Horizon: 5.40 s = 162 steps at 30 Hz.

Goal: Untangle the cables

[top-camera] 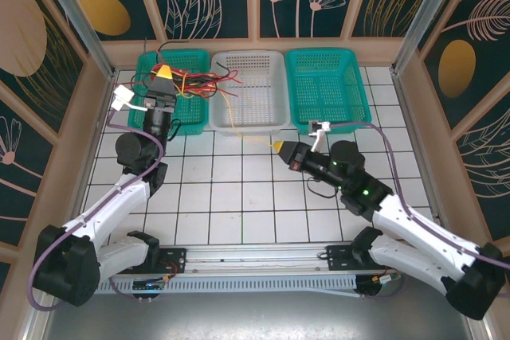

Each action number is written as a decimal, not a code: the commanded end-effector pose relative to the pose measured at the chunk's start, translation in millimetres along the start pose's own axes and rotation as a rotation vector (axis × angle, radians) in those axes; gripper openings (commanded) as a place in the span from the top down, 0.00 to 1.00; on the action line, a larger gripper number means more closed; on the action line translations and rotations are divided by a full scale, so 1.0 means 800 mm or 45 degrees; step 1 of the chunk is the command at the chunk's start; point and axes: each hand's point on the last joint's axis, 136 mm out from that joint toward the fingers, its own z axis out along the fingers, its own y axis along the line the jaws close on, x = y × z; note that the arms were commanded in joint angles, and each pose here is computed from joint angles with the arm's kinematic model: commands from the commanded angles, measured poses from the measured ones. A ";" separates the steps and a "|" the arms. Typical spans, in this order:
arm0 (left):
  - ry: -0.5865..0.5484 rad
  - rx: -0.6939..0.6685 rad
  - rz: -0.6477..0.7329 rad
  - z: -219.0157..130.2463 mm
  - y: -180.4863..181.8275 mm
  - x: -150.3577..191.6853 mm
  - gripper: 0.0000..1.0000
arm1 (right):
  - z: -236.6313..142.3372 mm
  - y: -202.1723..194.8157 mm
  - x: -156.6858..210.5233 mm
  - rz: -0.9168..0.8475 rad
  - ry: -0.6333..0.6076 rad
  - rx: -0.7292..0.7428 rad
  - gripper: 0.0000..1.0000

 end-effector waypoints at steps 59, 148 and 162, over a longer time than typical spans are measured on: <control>0.843 -0.795 0.020 -0.229 0.214 0.199 0.44 | -0.104 0.065 -0.207 -0.379 -0.482 0.559 1.00; 1.318 0.288 0.747 -0.108 0.005 0.287 1.00 | -0.046 0.163 -0.260 -0.358 -0.412 0.093 0.74; 0.966 -0.576 0.923 0.003 0.112 0.126 1.00 | -0.090 -0.026 -0.213 -0.135 -0.390 0.765 0.28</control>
